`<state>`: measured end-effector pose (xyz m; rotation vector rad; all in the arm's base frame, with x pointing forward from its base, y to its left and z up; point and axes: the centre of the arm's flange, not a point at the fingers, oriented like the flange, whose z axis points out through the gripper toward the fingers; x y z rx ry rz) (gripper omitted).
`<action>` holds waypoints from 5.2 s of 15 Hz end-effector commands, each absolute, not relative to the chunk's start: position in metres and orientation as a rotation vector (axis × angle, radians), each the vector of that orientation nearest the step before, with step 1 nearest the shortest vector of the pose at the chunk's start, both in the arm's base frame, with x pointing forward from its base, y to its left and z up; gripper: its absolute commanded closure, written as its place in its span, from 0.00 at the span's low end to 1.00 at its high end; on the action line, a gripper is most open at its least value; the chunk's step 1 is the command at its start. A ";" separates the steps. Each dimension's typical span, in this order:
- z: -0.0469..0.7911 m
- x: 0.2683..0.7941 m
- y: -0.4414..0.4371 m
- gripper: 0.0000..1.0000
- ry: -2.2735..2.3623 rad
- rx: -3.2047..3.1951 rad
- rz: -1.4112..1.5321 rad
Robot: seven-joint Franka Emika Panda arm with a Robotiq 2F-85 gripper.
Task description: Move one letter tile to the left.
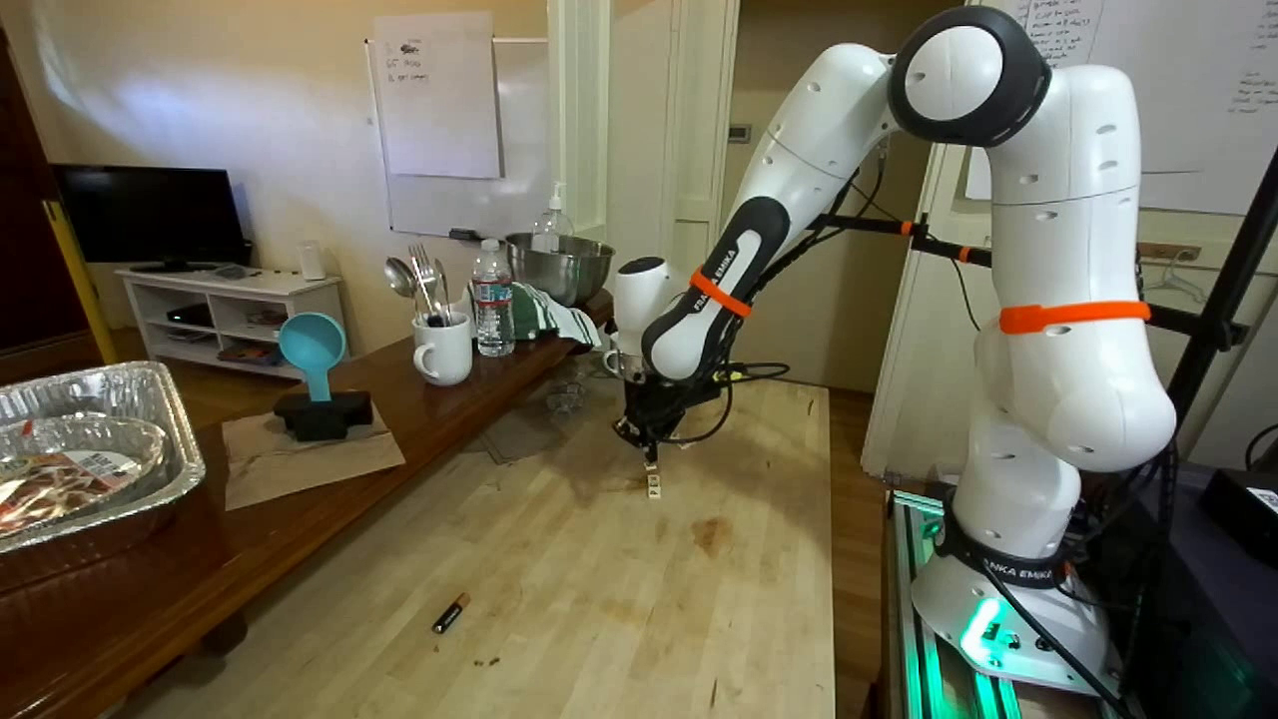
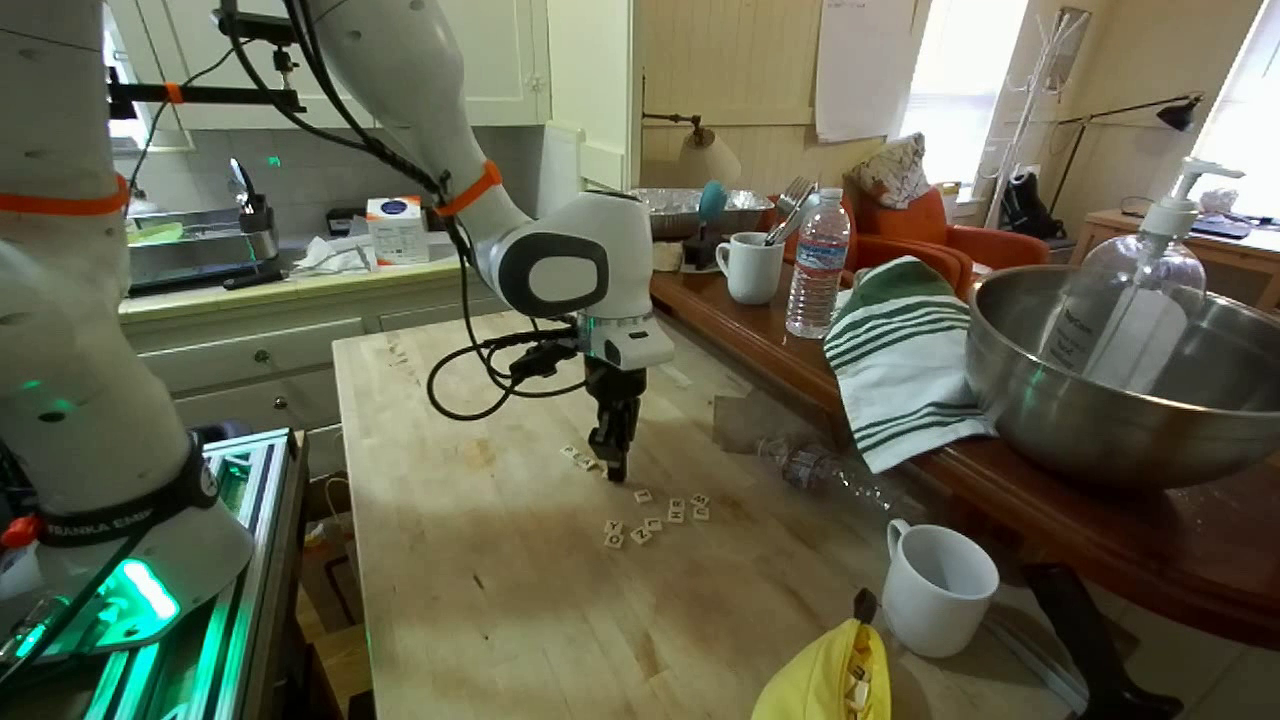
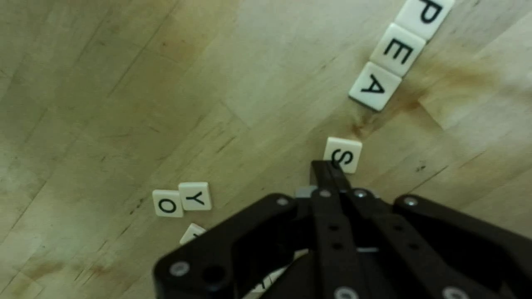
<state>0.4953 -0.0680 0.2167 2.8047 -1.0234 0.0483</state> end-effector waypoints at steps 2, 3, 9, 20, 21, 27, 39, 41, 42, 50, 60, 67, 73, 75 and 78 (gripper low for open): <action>0.200 0.478 -0.056 1.00 -1.108 2.736 -0.052; 0.199 0.478 -0.056 1.00 -1.126 2.730 -0.053; 0.199 0.480 -0.056 1.00 -1.206 2.699 -0.051; 0.199 0.480 -0.050 1.00 -1.289 2.655 -0.080; 0.200 0.480 -0.049 1.00 -1.295 2.651 -0.087; 0.199 0.482 -0.050 1.00 -1.349 2.621 -0.086; 0.197 0.483 -0.047 1.00 -1.435 2.574 -0.074; 0.196 0.483 -0.047 1.00 -1.437 2.568 -0.072; 0.196 0.483 -0.047 1.00 -1.440 2.567 -0.068; 0.195 0.482 -0.046 1.00 -1.447 2.563 -0.073; 0.196 0.484 -0.044 1.00 -1.472 2.550 -0.072; 0.195 0.486 -0.043 1.00 -1.511 2.531 -0.065; 0.194 0.486 -0.042 1.00 -1.528 2.518 -0.063; 0.194 0.486 -0.041 1.00 -1.531 2.515 -0.065; 0.194 0.486 -0.039 1.00 -1.542 2.508 -0.068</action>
